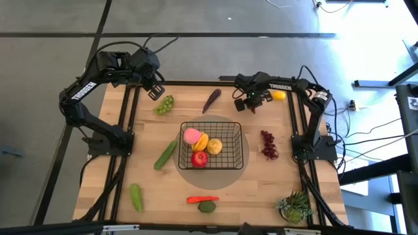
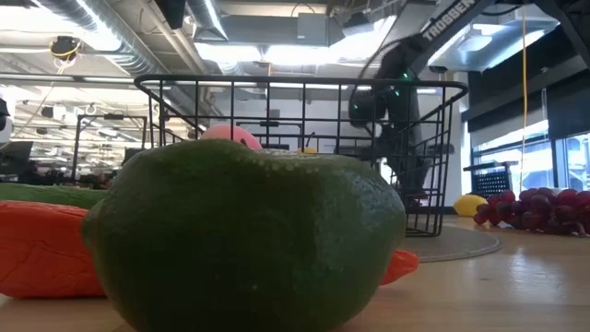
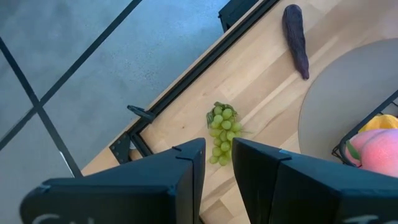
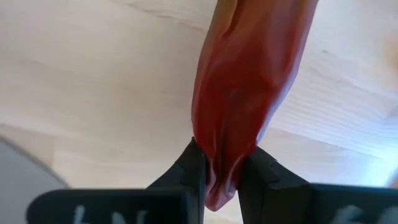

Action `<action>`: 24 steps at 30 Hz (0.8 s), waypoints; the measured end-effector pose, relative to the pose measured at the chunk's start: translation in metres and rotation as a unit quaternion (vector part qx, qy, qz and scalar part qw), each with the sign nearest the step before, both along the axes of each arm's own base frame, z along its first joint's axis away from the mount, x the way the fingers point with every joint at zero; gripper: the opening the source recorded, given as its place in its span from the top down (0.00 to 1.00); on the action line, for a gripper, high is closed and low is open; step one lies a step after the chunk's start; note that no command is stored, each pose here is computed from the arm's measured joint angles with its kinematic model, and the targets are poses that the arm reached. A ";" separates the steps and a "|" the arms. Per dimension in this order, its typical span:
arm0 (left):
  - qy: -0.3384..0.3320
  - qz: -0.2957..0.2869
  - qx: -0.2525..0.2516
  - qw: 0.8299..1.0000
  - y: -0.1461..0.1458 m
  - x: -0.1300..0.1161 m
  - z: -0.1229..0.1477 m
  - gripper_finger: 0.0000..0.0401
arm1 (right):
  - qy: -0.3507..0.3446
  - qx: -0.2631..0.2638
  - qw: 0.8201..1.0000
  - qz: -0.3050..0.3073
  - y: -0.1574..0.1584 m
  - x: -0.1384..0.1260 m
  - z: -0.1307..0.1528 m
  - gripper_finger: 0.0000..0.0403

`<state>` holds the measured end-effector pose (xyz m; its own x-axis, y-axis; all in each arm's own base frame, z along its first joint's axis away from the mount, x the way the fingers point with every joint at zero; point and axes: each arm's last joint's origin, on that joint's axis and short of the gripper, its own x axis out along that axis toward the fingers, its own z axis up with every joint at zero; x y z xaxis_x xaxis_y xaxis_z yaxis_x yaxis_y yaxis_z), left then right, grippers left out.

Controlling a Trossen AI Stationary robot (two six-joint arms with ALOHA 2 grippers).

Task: Build produce basket
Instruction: Put the red chili pepper into the black wire basket

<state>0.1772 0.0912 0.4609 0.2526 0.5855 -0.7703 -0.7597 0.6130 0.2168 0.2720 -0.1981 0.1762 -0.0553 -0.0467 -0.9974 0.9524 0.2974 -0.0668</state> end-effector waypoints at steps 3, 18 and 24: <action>0.000 0.000 0.000 1.000 0.000 0.000 0.000 0.83 | 0.017 -0.026 0.999 0.025 0.011 0.013 0.017 0.88; 0.000 0.000 0.000 1.000 0.000 0.000 0.000 0.83 | -0.086 -0.255 0.962 0.052 0.104 0.047 0.170 0.88; 0.002 -0.002 0.001 1.000 0.000 0.000 0.000 0.83 | -0.161 -0.348 0.921 0.070 0.166 0.059 0.201 0.88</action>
<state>0.1772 0.0912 0.4609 0.2523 0.5856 -0.7703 -0.7567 0.6156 0.2201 0.3310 -0.0325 0.3770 0.2935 -0.6655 -0.6863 0.9119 0.4104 -0.0080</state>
